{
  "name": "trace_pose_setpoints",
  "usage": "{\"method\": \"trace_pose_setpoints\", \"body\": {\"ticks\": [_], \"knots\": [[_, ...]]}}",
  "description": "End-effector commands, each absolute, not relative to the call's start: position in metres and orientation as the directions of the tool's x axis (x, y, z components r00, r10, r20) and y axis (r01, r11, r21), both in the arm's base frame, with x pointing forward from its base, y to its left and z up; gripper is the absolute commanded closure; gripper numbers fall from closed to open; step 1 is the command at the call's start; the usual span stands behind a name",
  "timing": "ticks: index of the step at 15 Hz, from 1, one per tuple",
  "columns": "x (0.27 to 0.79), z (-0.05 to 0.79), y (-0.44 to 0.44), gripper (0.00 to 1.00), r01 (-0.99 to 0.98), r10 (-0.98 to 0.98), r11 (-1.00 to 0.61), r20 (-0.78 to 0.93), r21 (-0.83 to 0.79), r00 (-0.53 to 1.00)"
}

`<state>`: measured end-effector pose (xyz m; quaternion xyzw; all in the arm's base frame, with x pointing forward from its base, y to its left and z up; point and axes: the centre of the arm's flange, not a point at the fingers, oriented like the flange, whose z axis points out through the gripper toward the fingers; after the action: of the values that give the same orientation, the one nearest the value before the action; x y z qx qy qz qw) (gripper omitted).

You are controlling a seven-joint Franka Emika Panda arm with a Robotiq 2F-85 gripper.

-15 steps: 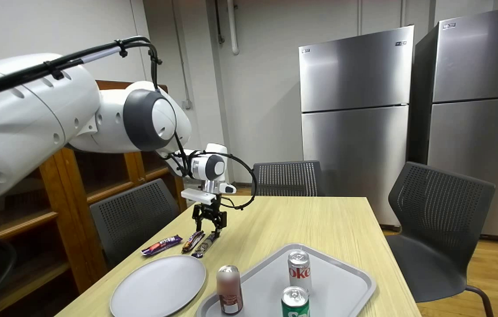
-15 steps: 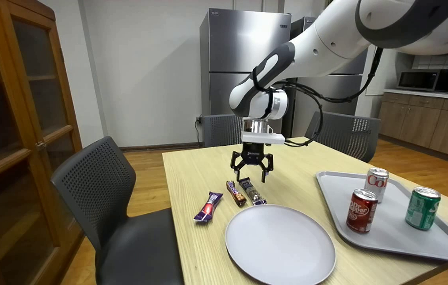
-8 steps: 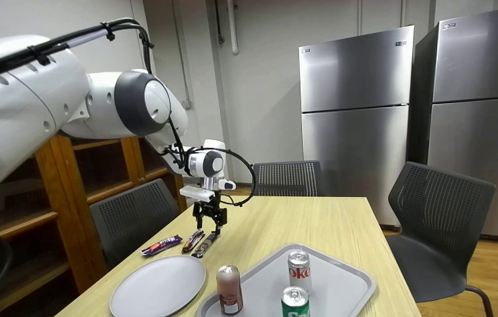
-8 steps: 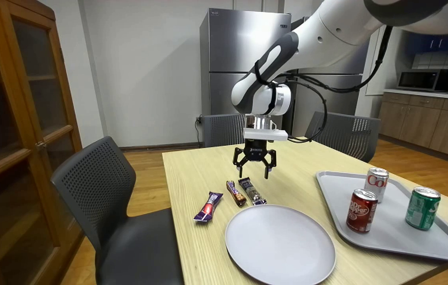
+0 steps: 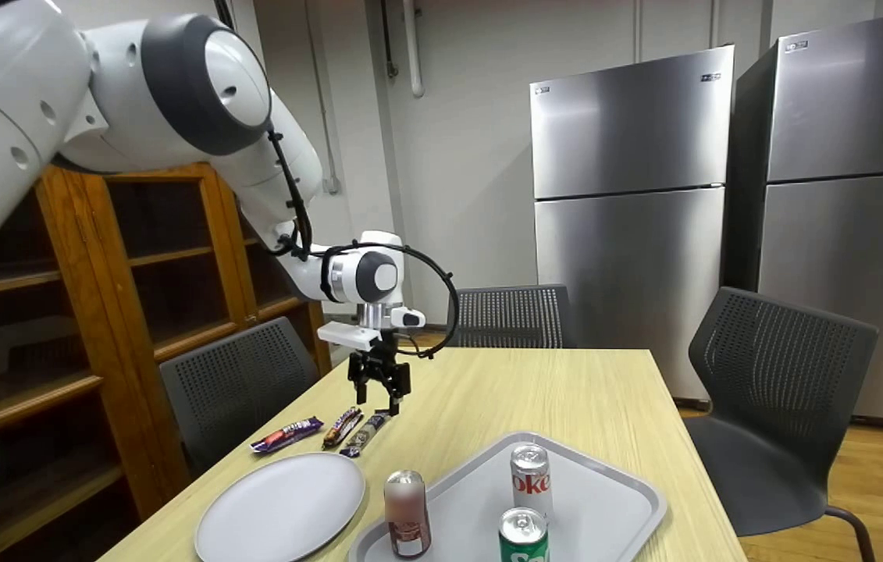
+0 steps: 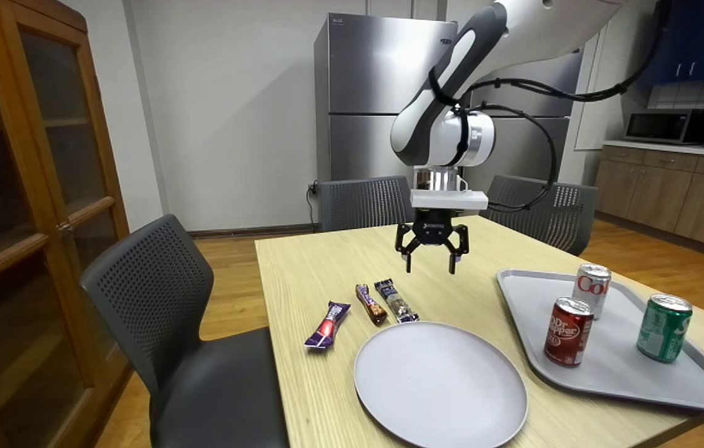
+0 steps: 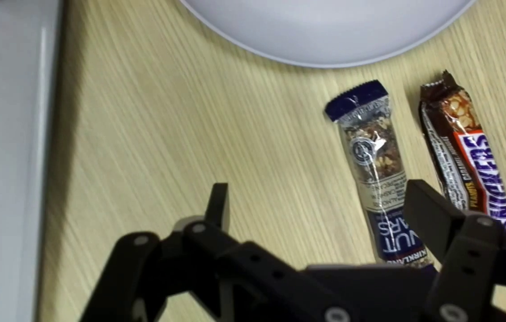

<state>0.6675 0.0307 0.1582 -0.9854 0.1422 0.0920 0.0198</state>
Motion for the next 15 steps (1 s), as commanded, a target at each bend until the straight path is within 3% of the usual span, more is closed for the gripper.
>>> {"method": "trace_pose_setpoints", "body": {"ticks": [1, 15], "knots": [[0.607, 0.186, 0.007, 0.0, -0.332, -0.331, -0.943, -0.164, 0.022, 0.929], [0.492, 0.201, -0.065, 0.0, -0.391, -0.397, -0.917, -0.104, 0.078, 0.912]]}}
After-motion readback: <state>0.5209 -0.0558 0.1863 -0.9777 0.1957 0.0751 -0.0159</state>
